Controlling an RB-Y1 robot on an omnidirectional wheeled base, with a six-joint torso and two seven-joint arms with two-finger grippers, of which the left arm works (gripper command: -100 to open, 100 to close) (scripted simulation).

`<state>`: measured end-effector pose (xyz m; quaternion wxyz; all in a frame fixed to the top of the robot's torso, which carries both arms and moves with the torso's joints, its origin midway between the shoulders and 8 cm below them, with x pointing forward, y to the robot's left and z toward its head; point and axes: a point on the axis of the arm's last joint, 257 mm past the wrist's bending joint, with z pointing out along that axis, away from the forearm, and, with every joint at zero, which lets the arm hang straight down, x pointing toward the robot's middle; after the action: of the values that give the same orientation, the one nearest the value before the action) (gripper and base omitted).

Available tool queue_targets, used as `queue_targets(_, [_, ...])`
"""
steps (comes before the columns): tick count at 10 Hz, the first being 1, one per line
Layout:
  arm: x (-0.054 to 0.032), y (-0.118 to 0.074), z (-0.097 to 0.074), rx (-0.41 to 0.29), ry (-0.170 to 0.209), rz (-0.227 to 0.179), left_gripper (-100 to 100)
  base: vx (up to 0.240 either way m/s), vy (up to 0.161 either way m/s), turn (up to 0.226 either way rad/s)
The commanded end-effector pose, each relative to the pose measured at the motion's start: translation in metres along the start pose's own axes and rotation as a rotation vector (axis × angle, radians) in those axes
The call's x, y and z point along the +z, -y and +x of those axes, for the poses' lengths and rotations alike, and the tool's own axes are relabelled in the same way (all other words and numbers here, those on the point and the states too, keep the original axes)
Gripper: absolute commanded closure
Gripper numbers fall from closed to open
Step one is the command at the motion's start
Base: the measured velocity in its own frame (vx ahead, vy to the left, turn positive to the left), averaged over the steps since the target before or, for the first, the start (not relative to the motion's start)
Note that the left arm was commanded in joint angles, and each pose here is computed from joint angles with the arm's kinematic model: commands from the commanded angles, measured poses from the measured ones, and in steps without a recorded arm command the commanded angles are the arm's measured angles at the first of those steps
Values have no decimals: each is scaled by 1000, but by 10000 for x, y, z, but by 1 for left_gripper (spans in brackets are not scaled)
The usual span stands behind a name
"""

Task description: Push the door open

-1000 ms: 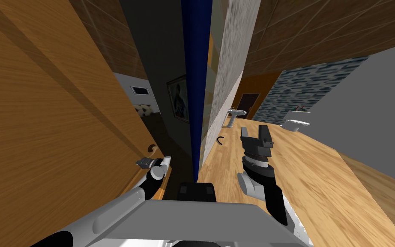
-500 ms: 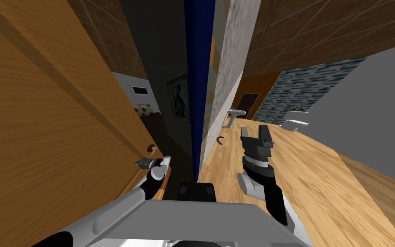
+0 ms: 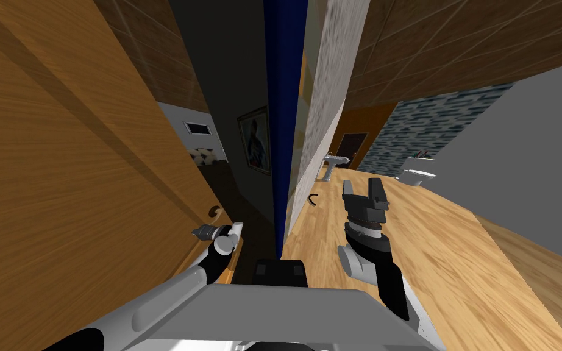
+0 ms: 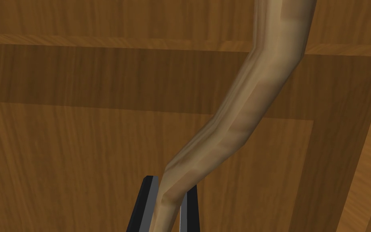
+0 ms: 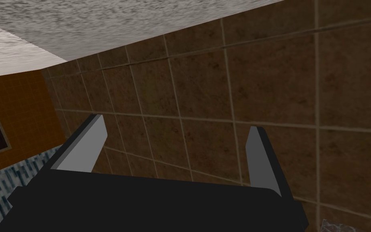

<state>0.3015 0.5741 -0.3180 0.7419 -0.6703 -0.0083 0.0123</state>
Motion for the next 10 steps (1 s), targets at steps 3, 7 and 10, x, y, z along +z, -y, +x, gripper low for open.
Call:
queue_targets(3, [61,30,-63,2,19,13,100,0,3,-6])
queue_targets(7, [14,-1,-117,-1,47,-1,100,0,41,-76])
queue_targets(10, [8,-7,-218,-1,87,-4,100,0,62,-71])
